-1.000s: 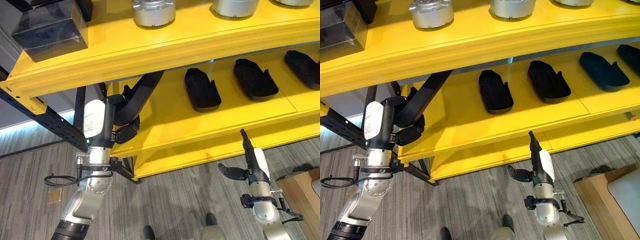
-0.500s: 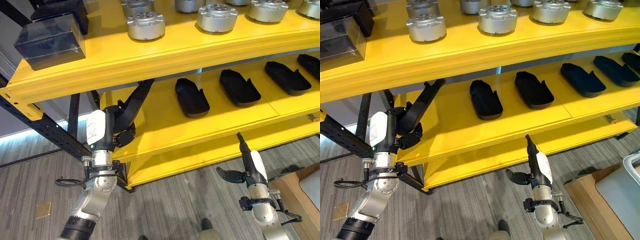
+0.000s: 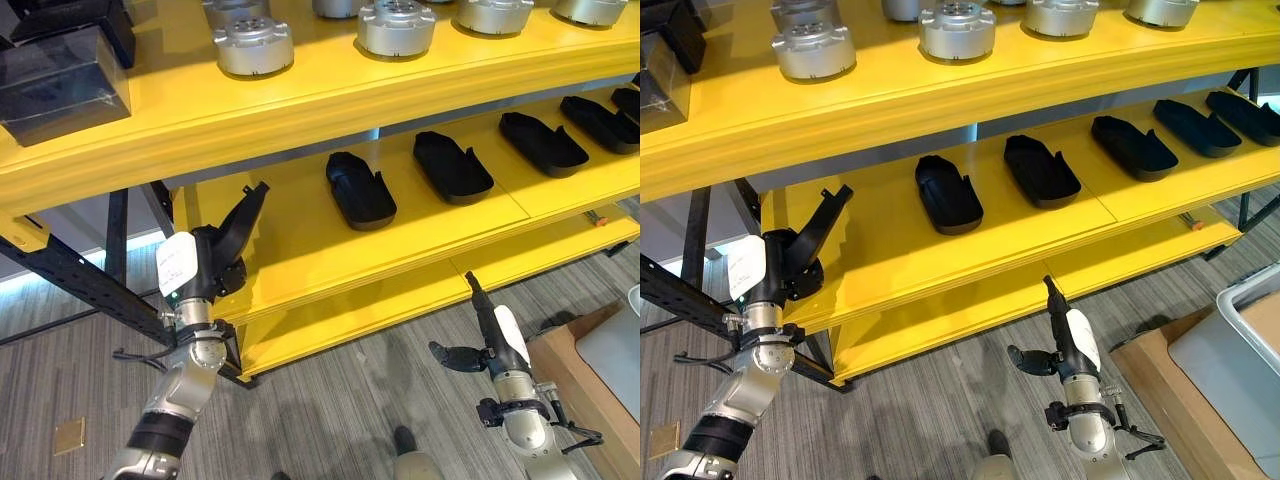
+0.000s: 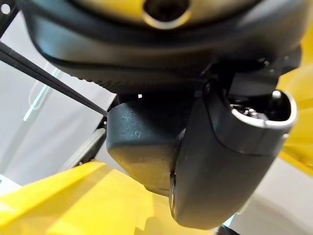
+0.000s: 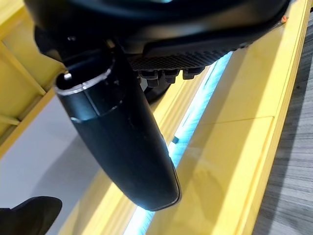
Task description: Move parts from the plastic box to the shelf.
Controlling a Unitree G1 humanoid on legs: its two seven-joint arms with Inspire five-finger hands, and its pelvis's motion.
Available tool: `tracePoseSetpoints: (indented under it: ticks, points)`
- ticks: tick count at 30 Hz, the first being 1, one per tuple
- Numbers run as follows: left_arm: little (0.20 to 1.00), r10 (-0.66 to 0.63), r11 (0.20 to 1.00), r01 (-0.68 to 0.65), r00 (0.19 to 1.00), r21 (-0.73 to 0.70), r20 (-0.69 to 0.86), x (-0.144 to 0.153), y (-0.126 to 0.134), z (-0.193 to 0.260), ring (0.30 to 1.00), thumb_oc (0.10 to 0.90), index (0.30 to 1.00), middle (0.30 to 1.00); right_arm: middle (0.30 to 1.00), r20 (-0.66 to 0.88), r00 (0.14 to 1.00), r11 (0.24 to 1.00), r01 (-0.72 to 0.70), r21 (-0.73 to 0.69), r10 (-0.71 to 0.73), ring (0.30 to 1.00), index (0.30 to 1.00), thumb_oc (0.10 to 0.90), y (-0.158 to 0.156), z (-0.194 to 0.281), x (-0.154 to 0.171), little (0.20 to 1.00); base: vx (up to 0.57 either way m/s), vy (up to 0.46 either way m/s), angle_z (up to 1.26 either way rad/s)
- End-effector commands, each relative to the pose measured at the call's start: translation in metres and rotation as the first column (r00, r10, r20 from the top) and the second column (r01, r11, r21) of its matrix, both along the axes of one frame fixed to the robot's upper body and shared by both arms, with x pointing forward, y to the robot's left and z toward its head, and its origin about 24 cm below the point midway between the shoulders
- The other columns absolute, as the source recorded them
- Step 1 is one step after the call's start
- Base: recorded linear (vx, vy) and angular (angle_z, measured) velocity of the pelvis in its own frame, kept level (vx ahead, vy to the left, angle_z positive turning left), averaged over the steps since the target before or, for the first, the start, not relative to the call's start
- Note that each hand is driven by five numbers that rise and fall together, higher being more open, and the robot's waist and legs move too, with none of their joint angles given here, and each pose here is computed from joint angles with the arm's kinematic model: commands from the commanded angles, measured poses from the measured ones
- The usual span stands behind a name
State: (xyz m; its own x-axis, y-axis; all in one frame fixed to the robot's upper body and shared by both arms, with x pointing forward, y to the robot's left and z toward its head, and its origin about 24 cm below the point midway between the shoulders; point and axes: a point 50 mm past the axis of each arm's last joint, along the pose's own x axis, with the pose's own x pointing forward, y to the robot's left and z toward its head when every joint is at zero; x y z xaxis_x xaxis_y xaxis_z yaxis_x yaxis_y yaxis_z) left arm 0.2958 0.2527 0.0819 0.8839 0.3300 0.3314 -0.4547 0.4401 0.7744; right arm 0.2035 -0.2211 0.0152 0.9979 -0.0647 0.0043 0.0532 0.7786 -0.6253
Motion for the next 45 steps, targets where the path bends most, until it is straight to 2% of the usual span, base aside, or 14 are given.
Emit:
tracePoseSetpoints:
  ticks: [1, 7, 10, 15, 27, 34, 45]
  points:
    - [0.3, 0.08, 0.978, -0.142, 0.932, 0.153, 0.353, 0.022, 0.026, 0.091, 0.3, 0.4, 0.3, 0.3, 1.0, 0.18, 0.981, 0.996, -0.065, -0.067, 0.076, 1.0, 1.0, 0.9, -0.002, 0.037, 0.013, 1.0, -0.11, 0.01, -0.07]
    - [0.3, 0.146, 0.949, -0.236, 0.918, 0.211, 0.369, 0.034, 0.045, 0.118, 0.3, 0.4, 0.3, 0.3, 1.0, 0.166, 0.98, 0.992, -0.094, -0.087, 0.107, 1.0, 1.0, 0.9, 0.0, 0.036, 0.014, 1.0, -0.06, 0.0, -0.07]
    - [0.3, 0.144, 0.935, -0.256, 0.908, 0.247, 0.394, 0.04, 0.045, 0.136, 0.3, 0.4, 0.3, 0.3, 1.0, 0.166, 0.978, 0.989, -0.111, -0.095, 0.126, 1.0, 1.0, 0.9, 0.001, 0.037, 0.015, 1.0, -0.06, 0.006, -0.08]
    - [0.3, 0.171, 0.903, -0.289, 0.92, 0.317, 0.354, 0.051, 0.053, 0.15, 0.3, 0.4, 0.3, 0.3, 1.0, 0.155, 0.978, 0.987, -0.125, -0.103, 0.14, 1.0, 1.0, 0.9, 0.004, 0.034, 0.016, 1.0, -0.03, -0.006, 0.0]
    - [0.3, 0.178, 0.858, -0.313, 0.925, 0.407, 0.335, 0.073, 0.044, 0.195, 0.3, 0.4, 0.3, 0.3, 1.0, 0.13, 0.976, 0.98, -0.162, -0.116, 0.177, 1.0, 1.0, 0.9, 0.009, 0.031, 0.019, 1.0, -0.01, -0.013, 0.0]
    - [0.3, 0.195, 0.882, -0.298, 0.936, 0.366, 0.293, 0.082, 0.039, 0.192, 0.3, 0.4, 0.3, 0.3, 1.0, 0.131, 0.972, 0.976, -0.181, -0.117, 0.196, 1.0, 1.0, 0.9, 0.014, 0.031, 0.021, 1.0, 0.0, -0.024, 0.07]
    - [0.3, 0.254, 0.917, -0.312, 0.937, 0.247, 0.238, 0.083, 0.049, 0.183, 0.3, 0.4, 0.3, 0.3, 1.0, 0.096, 0.974, 0.972, -0.194, -0.136, 0.208, 1.0, 1.0, 0.9, 0.016, 0.027, 0.02, 1.0, 0.0, -0.042, 0.05]
